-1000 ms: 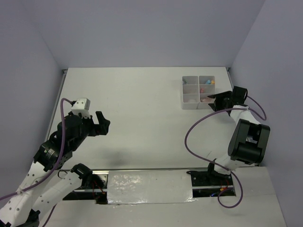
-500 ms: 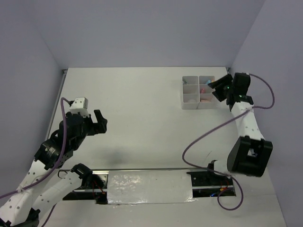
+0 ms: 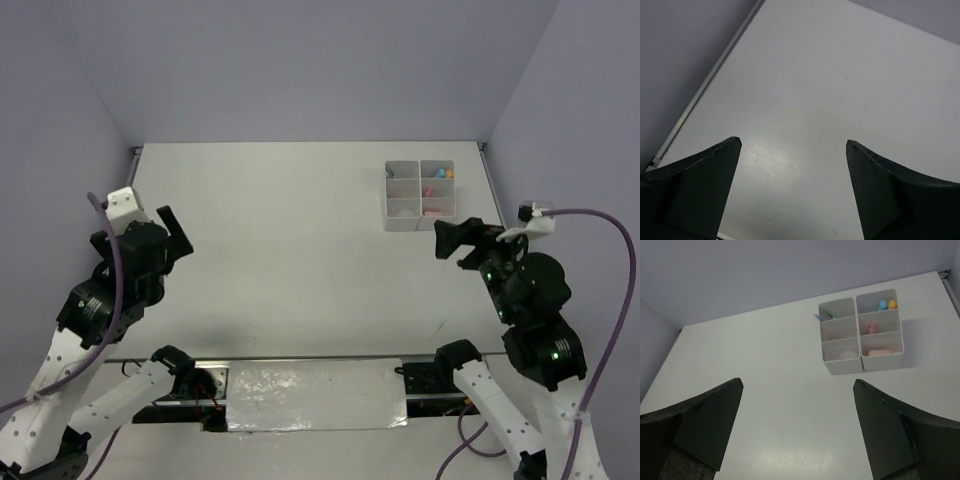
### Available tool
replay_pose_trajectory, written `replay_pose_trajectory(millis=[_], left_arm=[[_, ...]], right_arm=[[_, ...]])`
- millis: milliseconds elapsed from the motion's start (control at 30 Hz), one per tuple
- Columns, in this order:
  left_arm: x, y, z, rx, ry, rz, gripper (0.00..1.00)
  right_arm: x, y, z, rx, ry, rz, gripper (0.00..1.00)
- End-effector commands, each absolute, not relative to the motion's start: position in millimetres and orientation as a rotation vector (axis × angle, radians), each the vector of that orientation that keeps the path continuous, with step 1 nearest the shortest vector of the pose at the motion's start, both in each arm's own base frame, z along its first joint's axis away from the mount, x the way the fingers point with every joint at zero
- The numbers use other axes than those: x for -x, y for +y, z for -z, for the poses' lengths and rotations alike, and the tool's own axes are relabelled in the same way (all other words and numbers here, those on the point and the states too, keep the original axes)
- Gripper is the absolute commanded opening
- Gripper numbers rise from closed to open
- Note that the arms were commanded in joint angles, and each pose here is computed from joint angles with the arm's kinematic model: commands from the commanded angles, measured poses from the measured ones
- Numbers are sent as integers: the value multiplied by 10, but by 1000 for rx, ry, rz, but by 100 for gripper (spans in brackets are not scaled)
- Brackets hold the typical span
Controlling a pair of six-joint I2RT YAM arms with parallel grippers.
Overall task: Sort the stationery into containers
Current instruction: Reset both arms
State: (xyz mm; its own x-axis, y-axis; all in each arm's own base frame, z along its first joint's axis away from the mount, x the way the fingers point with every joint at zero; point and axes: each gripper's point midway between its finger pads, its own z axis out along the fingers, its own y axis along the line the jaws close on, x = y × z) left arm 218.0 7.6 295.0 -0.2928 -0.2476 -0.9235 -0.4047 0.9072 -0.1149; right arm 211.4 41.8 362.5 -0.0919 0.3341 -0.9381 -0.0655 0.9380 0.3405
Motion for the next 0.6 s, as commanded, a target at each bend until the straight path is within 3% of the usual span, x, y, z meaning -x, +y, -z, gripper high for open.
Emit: replay_pose_trajectory(millis=[0, 233, 567], left_arm=[[-2040, 326, -3289, 544, 1770, -220, 99], [-1681, 438, -3263, 592, 1708, -86, 99], [-1451, 564, -3102, 651, 1577, 20, 99]], right_arm=[[-1785, 301, -3493, -145, 1676, -269, 100], [-1155, 130, -3831, -34, 1581, -269, 100], [-1158, 8, -3756, -71, 1569, -209, 100]])
